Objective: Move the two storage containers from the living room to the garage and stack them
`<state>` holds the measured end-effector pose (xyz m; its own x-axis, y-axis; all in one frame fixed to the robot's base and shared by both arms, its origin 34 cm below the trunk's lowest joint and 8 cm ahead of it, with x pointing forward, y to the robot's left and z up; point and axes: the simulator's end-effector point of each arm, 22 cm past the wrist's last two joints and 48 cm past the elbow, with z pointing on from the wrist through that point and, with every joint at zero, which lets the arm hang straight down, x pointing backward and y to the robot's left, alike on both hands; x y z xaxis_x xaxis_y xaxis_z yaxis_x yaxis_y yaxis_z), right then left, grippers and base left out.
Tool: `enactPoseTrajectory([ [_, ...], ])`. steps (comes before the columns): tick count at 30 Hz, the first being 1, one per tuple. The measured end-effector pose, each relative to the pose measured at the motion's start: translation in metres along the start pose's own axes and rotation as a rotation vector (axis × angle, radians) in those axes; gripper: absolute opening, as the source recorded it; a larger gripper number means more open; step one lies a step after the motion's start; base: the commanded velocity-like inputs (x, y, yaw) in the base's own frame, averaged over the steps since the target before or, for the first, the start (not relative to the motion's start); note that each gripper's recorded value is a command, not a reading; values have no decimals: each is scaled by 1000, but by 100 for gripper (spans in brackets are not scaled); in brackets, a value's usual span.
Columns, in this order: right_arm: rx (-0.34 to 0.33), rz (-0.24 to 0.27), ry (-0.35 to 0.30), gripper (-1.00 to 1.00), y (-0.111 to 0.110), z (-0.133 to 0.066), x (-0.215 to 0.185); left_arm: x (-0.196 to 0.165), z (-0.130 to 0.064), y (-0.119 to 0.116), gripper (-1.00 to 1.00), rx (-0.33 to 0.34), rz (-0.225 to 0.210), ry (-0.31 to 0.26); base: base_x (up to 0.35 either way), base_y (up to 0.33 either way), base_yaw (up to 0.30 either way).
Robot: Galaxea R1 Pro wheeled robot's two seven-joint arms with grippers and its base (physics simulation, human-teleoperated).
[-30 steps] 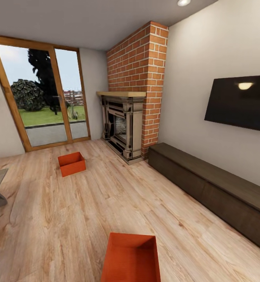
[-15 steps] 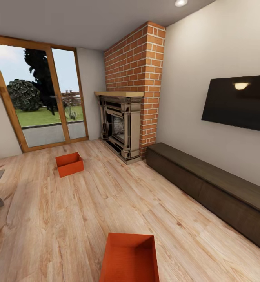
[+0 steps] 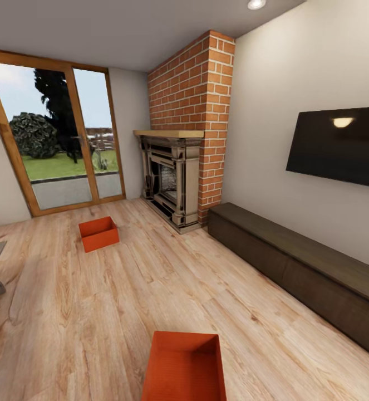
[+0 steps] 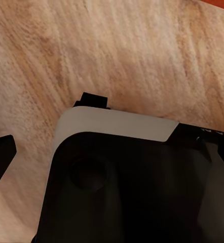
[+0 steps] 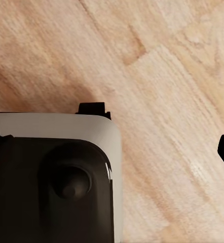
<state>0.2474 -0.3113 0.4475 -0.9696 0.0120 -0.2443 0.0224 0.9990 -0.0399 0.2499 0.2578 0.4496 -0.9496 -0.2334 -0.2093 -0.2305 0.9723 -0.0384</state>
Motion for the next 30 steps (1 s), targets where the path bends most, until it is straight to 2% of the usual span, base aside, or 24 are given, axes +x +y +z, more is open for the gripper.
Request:
enactPoseTrajectory([
  [9,0,0,-1,100,0,0,0,0,0,0,100,0,0,-1,0,23,-7],
  [19,-2,0,0,100,2,0,0,-1,0,0,100,0,1,-2,0,0,-142],
  [30,0,-1,3,100,0,0,1,0,0,1,100,-1,1,-2,0,0,-13],
])
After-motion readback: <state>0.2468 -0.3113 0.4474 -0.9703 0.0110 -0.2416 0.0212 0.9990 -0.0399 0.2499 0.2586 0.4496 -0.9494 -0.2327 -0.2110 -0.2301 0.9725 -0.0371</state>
